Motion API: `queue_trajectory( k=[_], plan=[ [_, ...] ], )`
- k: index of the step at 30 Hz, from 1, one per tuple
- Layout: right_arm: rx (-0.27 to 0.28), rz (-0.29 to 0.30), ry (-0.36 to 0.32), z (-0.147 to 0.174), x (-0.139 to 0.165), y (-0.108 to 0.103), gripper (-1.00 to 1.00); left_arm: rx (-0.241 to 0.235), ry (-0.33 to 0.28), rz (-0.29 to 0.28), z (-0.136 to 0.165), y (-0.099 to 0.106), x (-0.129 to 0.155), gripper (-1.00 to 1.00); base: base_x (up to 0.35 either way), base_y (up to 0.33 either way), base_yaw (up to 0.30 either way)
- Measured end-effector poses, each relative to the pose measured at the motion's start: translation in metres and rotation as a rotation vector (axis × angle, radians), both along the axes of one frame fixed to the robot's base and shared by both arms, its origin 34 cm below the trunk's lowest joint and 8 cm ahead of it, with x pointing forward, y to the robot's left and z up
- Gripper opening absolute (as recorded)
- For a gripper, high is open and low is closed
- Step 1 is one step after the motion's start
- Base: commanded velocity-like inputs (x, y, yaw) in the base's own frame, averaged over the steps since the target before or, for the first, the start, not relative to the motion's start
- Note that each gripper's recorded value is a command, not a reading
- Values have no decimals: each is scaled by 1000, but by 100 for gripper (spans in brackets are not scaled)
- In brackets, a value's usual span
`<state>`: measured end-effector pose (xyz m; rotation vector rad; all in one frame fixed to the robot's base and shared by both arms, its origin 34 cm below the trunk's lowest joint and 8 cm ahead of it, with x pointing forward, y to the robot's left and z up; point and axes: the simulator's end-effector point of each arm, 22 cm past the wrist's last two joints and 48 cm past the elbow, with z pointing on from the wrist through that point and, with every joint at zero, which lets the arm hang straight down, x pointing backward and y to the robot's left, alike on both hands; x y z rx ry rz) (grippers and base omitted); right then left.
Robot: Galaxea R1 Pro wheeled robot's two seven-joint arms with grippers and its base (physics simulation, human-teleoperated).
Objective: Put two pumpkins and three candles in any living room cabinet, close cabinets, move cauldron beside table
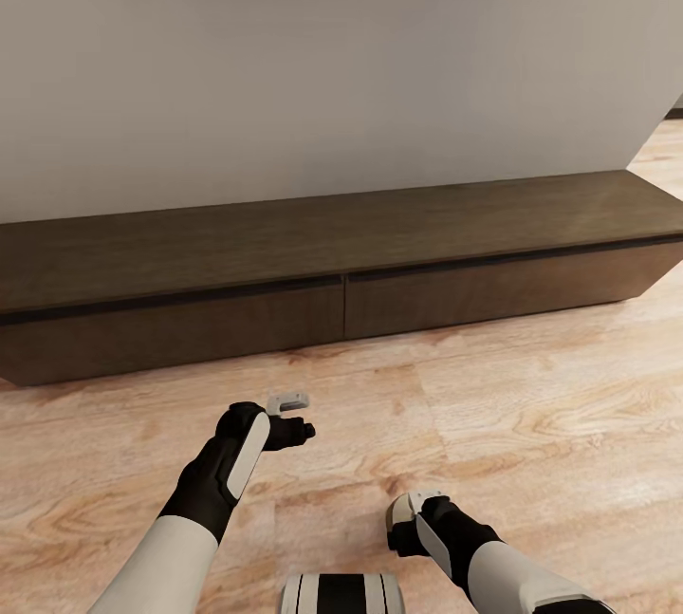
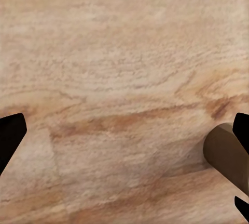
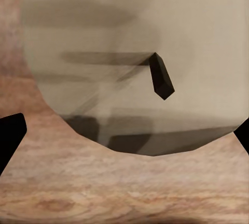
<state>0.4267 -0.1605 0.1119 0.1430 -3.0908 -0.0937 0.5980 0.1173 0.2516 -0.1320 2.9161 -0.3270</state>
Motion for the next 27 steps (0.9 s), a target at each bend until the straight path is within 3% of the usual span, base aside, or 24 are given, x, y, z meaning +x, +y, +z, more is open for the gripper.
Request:
queue_trajectory(
  k=[27],
  plan=[
    [3,-1,-1,1,1,1,100,0,-2,0,1,0,0,100,0,0,-13]
  ],
)
